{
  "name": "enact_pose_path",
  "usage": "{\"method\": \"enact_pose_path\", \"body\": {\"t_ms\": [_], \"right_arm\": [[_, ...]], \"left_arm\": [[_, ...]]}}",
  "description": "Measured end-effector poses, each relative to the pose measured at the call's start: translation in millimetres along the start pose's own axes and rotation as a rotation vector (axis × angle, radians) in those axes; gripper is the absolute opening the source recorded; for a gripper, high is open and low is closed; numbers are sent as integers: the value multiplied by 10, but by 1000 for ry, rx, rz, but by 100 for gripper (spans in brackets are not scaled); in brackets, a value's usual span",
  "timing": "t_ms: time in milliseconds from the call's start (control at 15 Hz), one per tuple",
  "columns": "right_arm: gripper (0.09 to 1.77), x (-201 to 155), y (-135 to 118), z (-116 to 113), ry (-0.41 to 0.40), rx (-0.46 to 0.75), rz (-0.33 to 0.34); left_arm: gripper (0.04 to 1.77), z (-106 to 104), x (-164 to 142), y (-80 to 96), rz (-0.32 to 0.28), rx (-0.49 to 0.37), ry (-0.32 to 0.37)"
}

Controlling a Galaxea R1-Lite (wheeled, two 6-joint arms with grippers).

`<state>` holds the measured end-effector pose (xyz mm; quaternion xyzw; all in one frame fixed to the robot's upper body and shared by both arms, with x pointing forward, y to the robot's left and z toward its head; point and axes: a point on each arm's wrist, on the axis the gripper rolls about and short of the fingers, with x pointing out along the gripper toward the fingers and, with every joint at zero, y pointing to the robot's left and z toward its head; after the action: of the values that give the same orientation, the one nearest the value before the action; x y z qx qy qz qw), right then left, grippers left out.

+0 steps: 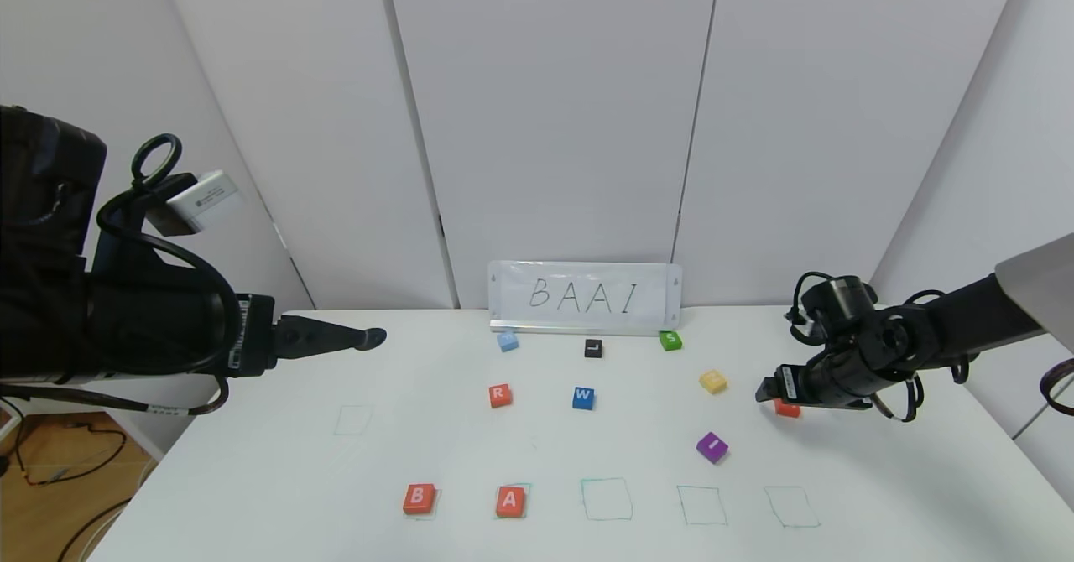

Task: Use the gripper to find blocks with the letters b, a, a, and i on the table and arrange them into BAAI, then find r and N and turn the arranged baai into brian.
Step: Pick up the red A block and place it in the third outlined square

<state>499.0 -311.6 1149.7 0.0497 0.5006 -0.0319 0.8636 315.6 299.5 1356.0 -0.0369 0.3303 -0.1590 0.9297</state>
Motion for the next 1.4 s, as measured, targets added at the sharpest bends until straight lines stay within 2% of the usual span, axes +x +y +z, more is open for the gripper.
{"method": "enact_pose_path", "body": {"t_ms": [267,467,1267,1400], "right_arm": [[177,44,10,46,-11,-8,9],[177,66,21,42,3,-13,58],[177,119,23,6,21,-45,46],[143,126,31,-3,24,-49,45]], "left_arm": [[172,-11,12,3,0,13,6],[172,-11,28,6,0,19,10],[172,-15,73,17,1,22,24],[172,-16,74,17,1,22,24]]}}
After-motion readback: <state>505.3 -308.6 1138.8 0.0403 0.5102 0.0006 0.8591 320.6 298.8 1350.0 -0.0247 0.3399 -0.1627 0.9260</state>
